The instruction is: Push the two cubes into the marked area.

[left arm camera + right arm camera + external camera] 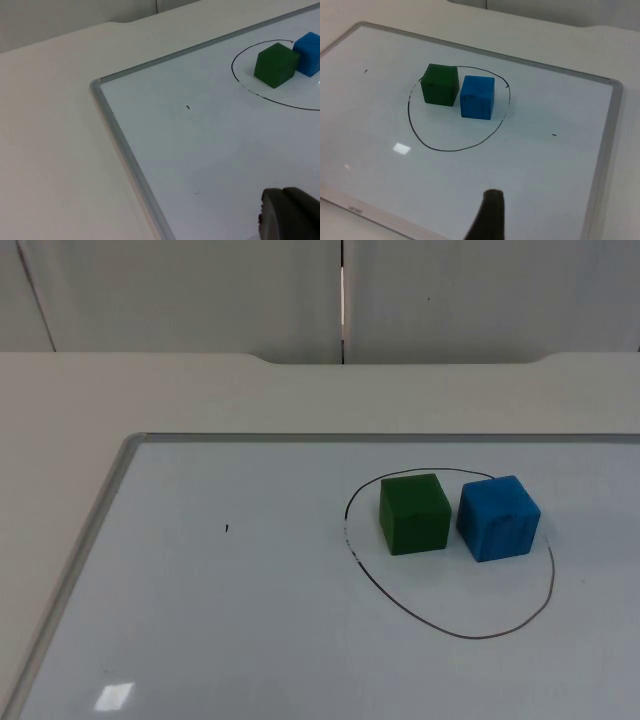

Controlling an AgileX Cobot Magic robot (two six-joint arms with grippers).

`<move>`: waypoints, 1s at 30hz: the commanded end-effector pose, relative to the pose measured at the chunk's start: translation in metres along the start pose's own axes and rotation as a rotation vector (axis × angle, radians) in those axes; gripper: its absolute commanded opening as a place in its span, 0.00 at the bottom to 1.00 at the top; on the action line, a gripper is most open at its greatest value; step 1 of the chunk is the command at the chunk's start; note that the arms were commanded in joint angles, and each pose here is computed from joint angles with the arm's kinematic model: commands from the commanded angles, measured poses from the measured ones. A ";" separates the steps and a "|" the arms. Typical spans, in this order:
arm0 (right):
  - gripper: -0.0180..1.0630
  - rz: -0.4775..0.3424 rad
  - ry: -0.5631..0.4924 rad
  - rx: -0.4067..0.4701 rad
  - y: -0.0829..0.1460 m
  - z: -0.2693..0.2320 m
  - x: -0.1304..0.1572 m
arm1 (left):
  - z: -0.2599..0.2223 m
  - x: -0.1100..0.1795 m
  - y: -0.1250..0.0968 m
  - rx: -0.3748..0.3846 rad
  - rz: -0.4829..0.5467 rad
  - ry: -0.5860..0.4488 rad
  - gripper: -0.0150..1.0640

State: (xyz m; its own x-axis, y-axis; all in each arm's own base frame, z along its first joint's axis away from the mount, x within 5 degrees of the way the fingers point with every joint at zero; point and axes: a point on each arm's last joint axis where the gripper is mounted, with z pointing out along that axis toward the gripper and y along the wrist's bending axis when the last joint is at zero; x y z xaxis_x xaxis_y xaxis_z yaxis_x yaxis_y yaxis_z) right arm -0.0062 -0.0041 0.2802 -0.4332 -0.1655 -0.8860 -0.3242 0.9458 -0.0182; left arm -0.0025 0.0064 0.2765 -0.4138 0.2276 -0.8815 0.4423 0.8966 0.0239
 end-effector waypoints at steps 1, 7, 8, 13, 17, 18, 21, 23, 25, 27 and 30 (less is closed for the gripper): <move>0.69 -0.003 -0.003 -0.002 0.000 0.000 0.001 | 0.001 0.001 0.000 -0.006 0.003 -0.002 0.01; 0.69 -0.003 -0.003 -0.002 0.000 0.000 0.001 | 0.001 0.001 0.000 -0.006 0.003 -0.002 0.01; 0.72 -0.003 -0.003 -0.002 0.000 0.000 0.001 | 0.001 0.001 0.000 -0.006 0.003 -0.002 0.01; 0.94 -0.003 -0.003 -0.002 0.000 0.000 0.001 | 0.001 0.001 0.000 -0.006 0.001 -0.002 0.01; 0.99 -0.003 -0.003 -0.002 0.000 0.000 0.001 | 0.001 0.001 0.000 -0.007 0.000 -0.002 0.01; 0.99 -0.003 -0.003 -0.002 0.000 0.000 0.001 | 0.001 0.001 0.000 -0.007 0.000 -0.002 0.01; 0.99 -0.003 -0.003 -0.002 0.000 0.000 0.001 | 0.001 0.001 0.000 -0.007 0.000 -0.002 0.01; 0.99 -0.003 -0.003 -0.002 0.000 0.000 0.001 | 0.001 0.001 0.000 -0.007 0.000 -0.002 0.01; 0.99 -0.003 -0.003 -0.002 0.000 0.000 0.001 | 0.001 0.001 0.000 -0.007 0.000 -0.002 0.01; 0.99 -0.003 -0.003 -0.002 0.000 0.000 0.001 | 0.001 0.001 0.000 -0.007 0.000 -0.002 0.01; 0.99 -0.003 -0.003 -0.002 0.000 0.000 0.001 | 0.001 0.001 0.000 -0.007 0.000 -0.002 0.01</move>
State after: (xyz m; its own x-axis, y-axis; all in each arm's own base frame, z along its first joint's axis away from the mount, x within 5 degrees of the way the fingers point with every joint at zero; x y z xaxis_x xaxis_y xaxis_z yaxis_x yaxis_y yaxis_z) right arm -0.0062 -0.0041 0.2802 -0.4332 -0.1655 -0.8860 -0.3242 0.9458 -0.0182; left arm -0.0024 0.0065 0.2765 -0.4133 0.2284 -0.8815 0.4413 0.8970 0.0255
